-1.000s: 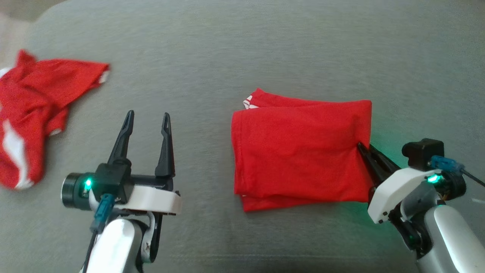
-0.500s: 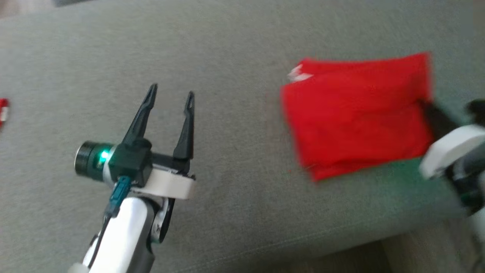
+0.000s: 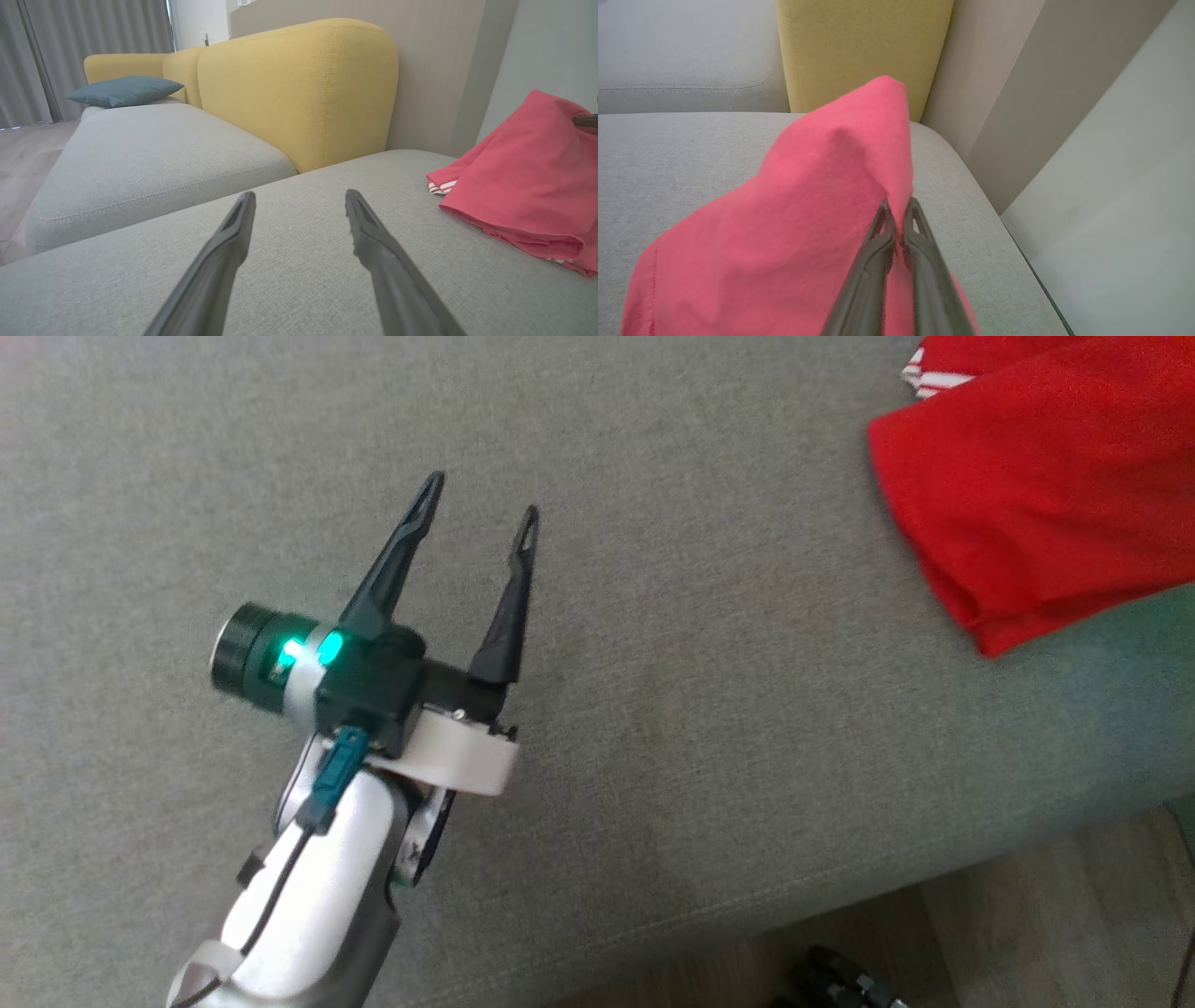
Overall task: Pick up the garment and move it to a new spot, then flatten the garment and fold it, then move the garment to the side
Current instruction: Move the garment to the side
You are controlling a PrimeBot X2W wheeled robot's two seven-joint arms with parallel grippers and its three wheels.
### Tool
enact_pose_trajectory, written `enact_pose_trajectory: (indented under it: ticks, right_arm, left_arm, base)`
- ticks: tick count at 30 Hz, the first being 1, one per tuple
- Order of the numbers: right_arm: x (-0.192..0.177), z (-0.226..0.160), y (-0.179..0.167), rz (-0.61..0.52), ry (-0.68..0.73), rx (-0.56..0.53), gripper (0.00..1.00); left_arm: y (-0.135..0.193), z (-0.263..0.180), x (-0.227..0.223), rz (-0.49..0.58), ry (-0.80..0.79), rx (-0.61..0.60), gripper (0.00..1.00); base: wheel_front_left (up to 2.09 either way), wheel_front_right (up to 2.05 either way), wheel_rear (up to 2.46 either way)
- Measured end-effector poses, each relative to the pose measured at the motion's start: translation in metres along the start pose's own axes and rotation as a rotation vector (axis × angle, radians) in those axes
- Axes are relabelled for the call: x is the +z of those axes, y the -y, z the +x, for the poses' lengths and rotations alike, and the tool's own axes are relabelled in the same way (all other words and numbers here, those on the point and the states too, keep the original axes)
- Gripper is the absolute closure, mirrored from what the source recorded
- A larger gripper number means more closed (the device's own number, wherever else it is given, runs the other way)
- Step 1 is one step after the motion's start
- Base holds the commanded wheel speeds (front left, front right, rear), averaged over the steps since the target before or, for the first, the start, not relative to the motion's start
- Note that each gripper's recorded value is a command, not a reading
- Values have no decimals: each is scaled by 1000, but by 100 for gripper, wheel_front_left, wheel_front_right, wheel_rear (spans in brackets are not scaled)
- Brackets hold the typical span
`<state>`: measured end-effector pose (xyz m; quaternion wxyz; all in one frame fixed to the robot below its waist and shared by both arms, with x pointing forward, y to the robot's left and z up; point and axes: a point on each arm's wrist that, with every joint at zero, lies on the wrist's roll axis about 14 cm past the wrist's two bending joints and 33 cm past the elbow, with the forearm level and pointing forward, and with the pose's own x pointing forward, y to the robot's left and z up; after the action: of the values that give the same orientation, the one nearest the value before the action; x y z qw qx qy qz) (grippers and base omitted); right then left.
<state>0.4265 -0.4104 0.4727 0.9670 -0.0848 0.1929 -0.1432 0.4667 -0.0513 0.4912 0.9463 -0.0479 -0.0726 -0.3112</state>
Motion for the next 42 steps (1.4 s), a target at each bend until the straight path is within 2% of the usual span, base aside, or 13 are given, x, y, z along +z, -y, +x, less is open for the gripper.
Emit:
enact_pose_trajectory:
  ticks: [11,12,14,16,21,27,35,42]
  right_arm:
    - [-26,40,18,-28,-53,-92,100]
    - [-31,44,17,-28,-66,-95,92]
    - [-43,49,16,-32,-103,-103,55]
    - [-54,53,11,-31,-128,-102,0]
    - [-76,47,11,-23,-178,-126,0]
    - [-48,37,6,26,-10,-139,0]
    - [-31,-13,-62,133,159,-3,0]
    - [-6,-54,-129,211,245,157,0]
  left_arm:
    - [1,27,-20,-25,18,-61,0]
    - [0,28,-23,-25,14,-61,0]
    - [-2,29,-30,-30,2,-59,0]
    - [-3,28,-35,-31,-9,-61,0]
    - [0,26,-35,-25,-17,-68,0]
    - [0,20,-19,-16,-12,-45,0]
    - [-13,-19,4,-3,-35,88,0]
    - [-47,-64,26,43,-39,271,0]
  base:
    - [0,0,0]
    - [0,0,0]
    - [0,0,0]
    - [0,0,0]
    - [0,0,0]
    - [0,0,0]
    - [0,0,0]
    - [0,0,0]
